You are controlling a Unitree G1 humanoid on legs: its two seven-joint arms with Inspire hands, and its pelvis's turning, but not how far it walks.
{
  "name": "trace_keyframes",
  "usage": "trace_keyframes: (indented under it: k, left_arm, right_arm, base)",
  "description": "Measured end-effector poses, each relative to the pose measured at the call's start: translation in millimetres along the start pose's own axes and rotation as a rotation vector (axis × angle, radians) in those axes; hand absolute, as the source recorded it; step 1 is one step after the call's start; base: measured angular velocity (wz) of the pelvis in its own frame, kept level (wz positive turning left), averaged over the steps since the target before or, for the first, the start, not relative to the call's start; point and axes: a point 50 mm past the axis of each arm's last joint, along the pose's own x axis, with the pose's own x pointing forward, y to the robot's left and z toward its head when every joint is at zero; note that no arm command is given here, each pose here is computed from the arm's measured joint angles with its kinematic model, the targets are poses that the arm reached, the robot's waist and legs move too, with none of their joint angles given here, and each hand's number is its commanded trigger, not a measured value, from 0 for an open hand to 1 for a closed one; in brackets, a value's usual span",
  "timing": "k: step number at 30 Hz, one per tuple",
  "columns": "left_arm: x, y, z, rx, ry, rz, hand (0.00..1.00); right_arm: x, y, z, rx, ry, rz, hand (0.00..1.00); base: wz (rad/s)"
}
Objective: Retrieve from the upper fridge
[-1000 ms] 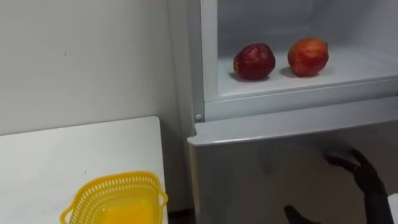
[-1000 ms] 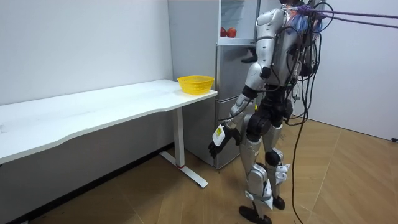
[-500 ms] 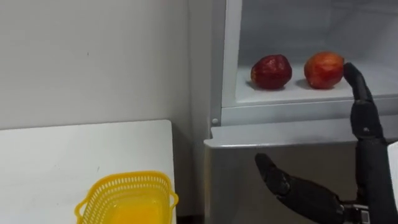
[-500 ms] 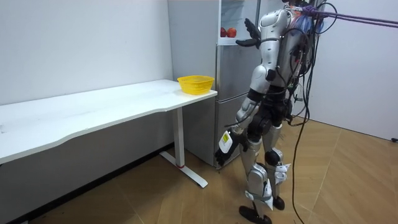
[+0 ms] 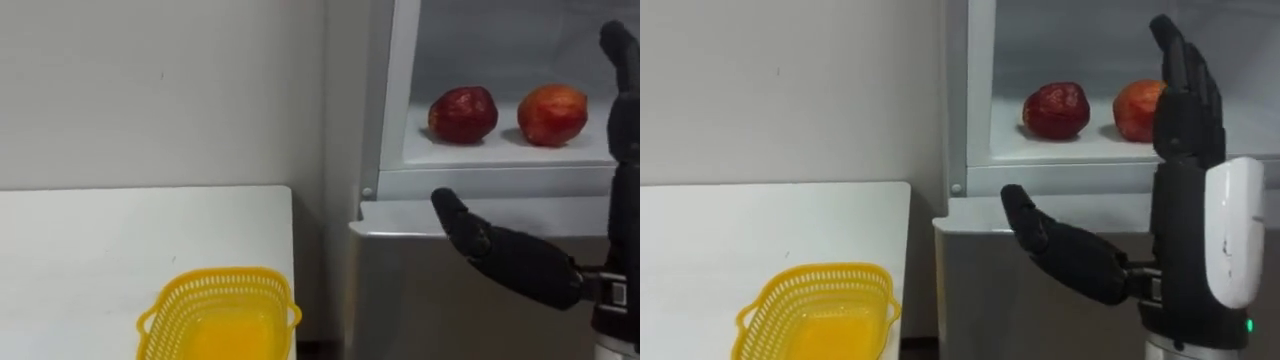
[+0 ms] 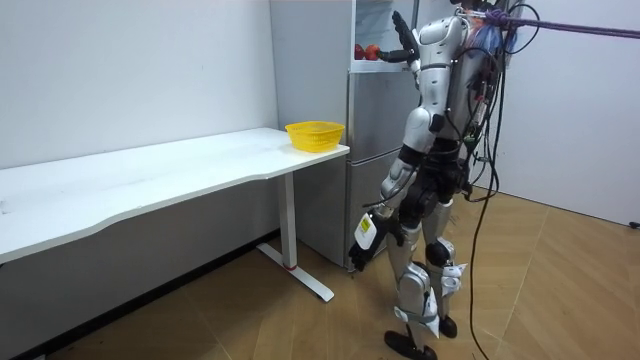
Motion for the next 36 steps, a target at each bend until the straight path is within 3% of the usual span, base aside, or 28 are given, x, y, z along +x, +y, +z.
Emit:
trace_keyframes:
  k: [22, 36]
  left_arm:
    - [0.9, 12.9, 7, 0.091, 0.004, -0.005, 0.00]
    - [-0.5, 15.7, -5, 0.033, 0.040, -0.026, 0.00]
  right_arm:
    - [44, 9, -50, -0.131, 0.104, -0.002, 0.00]
    - [62, 3, -62, -0.252, 0.072, 0.037, 0.00]
  base:
    - [0.05]
    - [0.03]
